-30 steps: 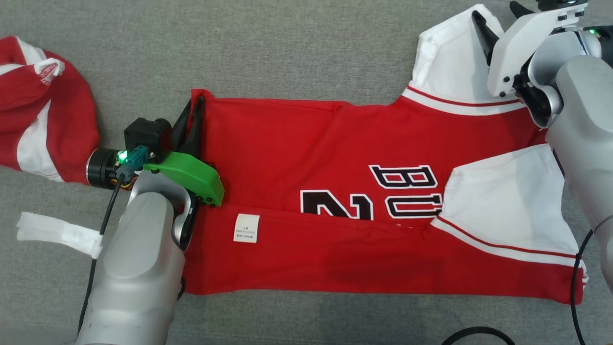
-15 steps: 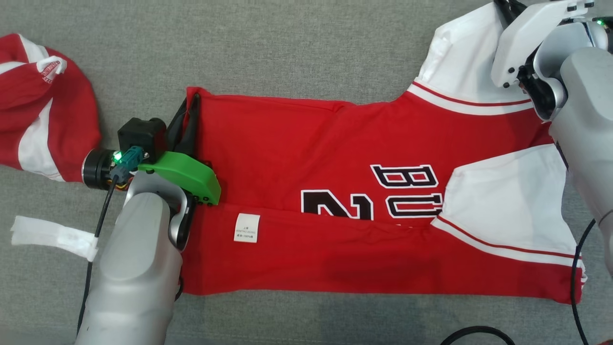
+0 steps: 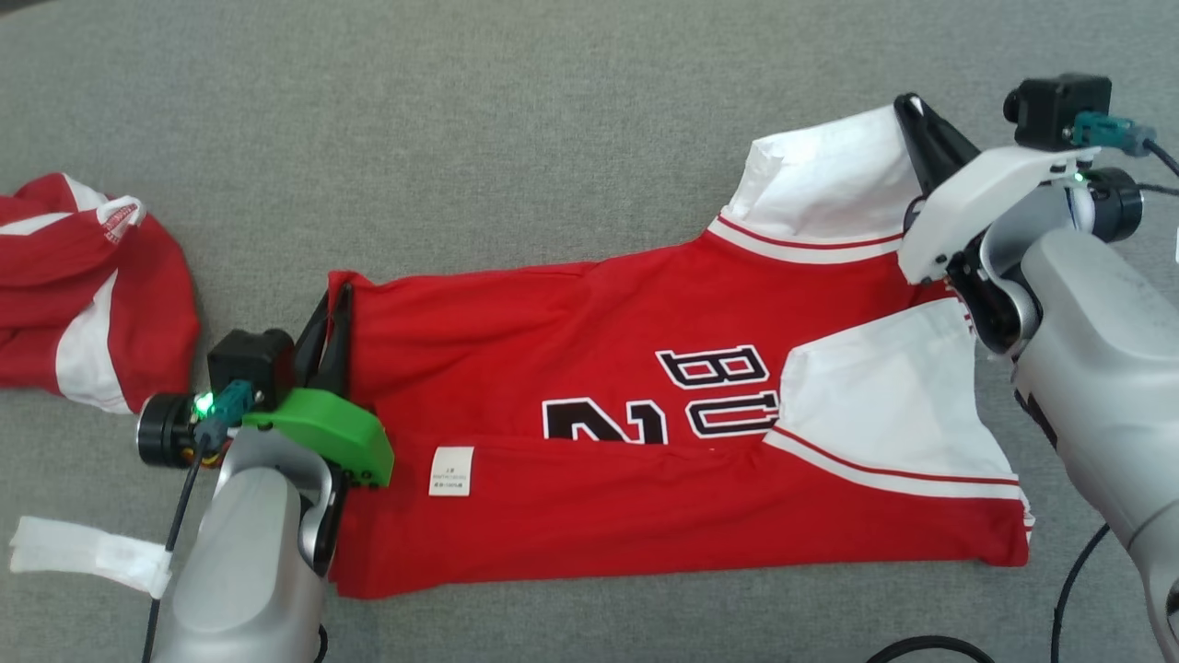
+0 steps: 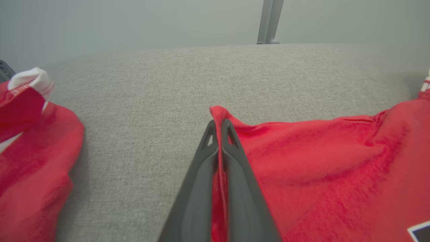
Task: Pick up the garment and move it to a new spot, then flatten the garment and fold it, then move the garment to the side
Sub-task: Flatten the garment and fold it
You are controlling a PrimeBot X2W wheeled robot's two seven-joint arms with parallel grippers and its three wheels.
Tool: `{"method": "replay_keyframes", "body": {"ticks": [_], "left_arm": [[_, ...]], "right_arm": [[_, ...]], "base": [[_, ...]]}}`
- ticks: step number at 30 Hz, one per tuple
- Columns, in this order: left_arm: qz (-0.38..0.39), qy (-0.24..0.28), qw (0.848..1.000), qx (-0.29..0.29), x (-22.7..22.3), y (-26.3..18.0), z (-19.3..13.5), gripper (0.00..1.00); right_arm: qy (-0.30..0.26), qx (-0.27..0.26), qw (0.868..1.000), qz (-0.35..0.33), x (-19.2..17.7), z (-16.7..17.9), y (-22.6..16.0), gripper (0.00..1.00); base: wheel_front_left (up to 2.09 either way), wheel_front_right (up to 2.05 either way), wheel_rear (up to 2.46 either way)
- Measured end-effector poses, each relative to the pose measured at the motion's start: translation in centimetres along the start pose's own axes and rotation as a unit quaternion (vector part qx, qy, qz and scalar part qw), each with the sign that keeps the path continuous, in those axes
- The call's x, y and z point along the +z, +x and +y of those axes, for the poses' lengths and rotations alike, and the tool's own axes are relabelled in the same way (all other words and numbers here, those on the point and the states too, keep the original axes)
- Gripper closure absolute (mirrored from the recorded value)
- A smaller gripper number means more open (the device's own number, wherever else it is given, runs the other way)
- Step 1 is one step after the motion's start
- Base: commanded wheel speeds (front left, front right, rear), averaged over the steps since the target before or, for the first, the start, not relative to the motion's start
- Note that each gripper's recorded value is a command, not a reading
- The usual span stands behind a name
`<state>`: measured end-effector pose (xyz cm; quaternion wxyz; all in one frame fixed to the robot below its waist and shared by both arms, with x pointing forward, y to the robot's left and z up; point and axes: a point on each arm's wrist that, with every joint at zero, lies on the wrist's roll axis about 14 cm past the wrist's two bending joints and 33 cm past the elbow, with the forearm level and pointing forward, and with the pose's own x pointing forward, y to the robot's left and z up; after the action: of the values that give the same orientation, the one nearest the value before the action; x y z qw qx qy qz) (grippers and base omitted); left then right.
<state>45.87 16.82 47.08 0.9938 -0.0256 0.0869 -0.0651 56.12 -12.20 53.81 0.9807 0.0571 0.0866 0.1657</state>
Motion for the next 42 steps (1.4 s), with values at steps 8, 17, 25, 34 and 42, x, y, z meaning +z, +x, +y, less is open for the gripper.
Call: {"method": "replay_keyframes", "body": {"ticks": [8, 17, 25, 34, 42], "left_arm": [[-0.007, -0.005, 1.0, -0.01, 0.0, -3.1, -1.2, 1.0], [-0.029, -0.012, 0.999, -0.013, 0.9, -5.2, -1.7, 1.0], [-0.052, -0.003, 0.998, -0.022, 1.9, -6.7, -2.2, 1.0], [-0.041, 0.005, 0.999, -0.033, 0.5, -9.1, -2.7, 1.0], [0.017, 0.014, 0.999, -0.026, -3.4, -11.1, -2.2, 0.0]], "right_arm": [[0.036, -0.001, 0.999, -0.025, -0.5, -0.3, -6.6, 1.0], [0.106, -0.019, 0.994, -0.021, -4.2, -0.3, -13.3, 1.0], [0.16, -0.033, 0.986, -0.017, -6.5, 0.8, -16.4, 1.0], [0.201, -0.05, 0.978, -0.031, -7.1, 1.0, -17.6, 1.0], [0.219, -0.062, 0.973, -0.029, -8.0, 0.9, -18.6, 1.0]], "base": [[0.0, 0.0, 0.0], [0.0, 0.0, 0.0], [0.0, 0.0, 0.0], [0.0, 0.0, 0.0], [0.0, 0.0, 0.0]]}}
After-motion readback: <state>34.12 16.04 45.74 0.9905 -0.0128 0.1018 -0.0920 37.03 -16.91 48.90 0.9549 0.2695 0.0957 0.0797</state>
